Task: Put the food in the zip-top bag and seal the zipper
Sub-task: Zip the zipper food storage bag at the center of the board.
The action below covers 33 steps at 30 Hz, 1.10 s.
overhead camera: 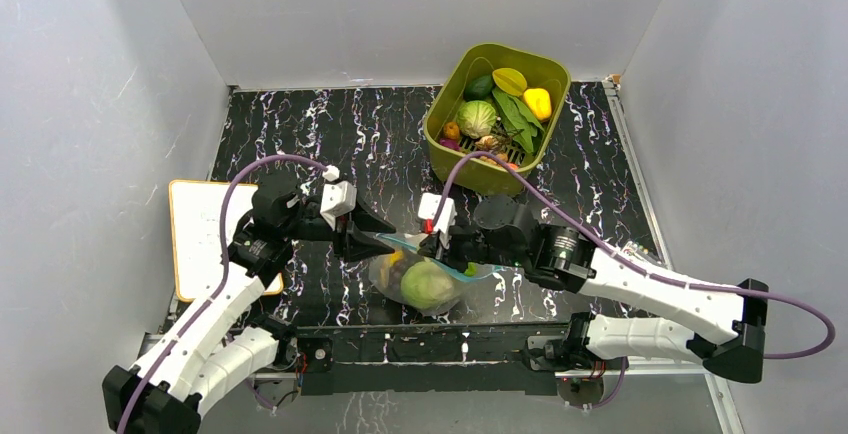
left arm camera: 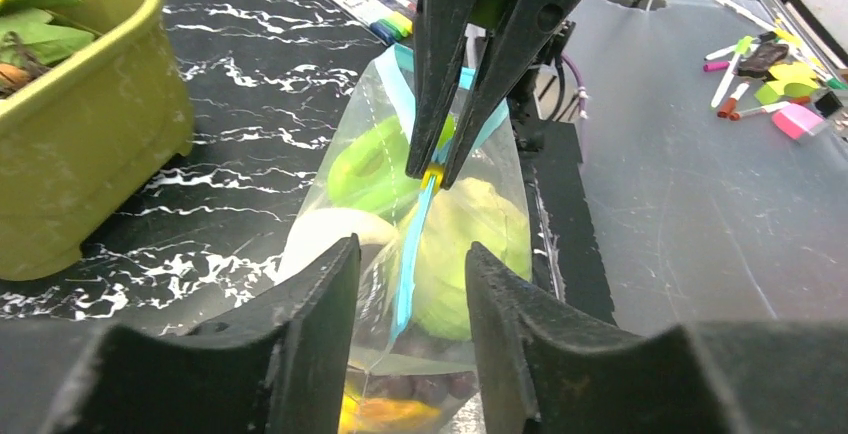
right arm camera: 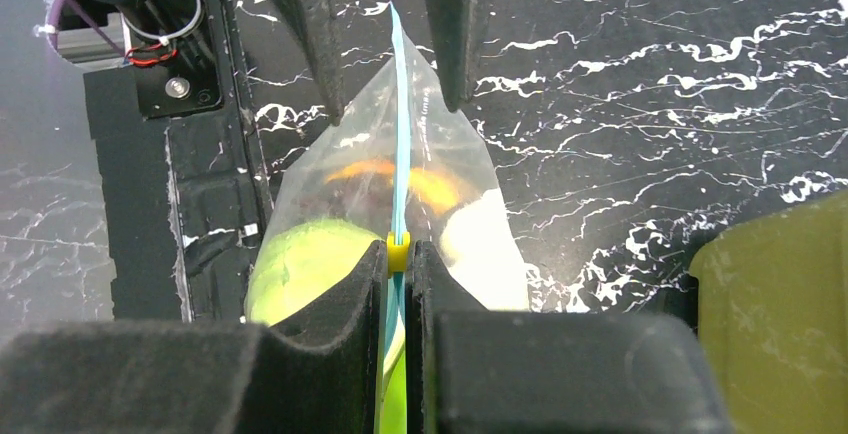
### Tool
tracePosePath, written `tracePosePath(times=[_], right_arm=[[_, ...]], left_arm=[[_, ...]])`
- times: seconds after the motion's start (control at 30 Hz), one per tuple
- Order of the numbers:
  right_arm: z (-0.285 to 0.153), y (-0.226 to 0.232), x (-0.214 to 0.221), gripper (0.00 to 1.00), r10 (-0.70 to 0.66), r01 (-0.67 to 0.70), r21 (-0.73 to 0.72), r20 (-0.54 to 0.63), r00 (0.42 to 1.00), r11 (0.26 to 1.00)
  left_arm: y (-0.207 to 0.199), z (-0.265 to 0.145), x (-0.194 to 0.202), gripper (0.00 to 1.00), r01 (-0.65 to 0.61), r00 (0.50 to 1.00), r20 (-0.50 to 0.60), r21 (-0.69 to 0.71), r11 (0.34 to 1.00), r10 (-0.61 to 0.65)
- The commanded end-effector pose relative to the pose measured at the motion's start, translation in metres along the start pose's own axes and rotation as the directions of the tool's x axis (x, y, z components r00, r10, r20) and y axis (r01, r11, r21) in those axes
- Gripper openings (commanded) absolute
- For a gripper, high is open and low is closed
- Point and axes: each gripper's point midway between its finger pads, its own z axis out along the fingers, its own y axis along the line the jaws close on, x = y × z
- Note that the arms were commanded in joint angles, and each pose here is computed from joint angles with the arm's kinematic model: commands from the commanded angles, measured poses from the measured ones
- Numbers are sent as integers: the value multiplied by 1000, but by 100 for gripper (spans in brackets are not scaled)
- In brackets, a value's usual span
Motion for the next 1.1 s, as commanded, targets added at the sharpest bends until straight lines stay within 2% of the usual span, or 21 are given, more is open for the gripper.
tracePosePath(times=[0.0, 0.37, 0.4, 0.5, 0.57, 0.87, 1.07], right_arm=[[-1, -5, -66, 0, -39, 42, -12, 188, 981, 999], [13, -4, -80, 0, -42, 51, -39, 206, 978, 998], [14, -4, -80, 0, -42, 51, -42, 205, 978, 998], [16, -3, -81, 0, -41, 52, -48, 205, 978, 998], [17, -3, -79, 0, -40, 51, -50, 201, 979, 997], [6, -8, -49, 0, -21, 21, 5, 132, 991, 1000], [-7, -13, -36, 0, -11, 6, 53, 103, 995, 999]], left_arm=[[-16, -1, -6, 44, -74, 997, 29, 102, 992, 71], [-10, 1, 22, 38, -23, 999, -35, 111, 994, 27], [-10, 1, 22, 35, -30, 999, -35, 107, 994, 34], [-5, 1, 21, 9, -45, 998, -43, 75, 996, 48], [-1, 0, 18, 0, -60, 997, -45, 50, 997, 62], [14, -7, 6, 0, -84, 996, -42, -97, 992, 80], [16, -8, -6, 0, -94, 996, -14, -128, 987, 93]])
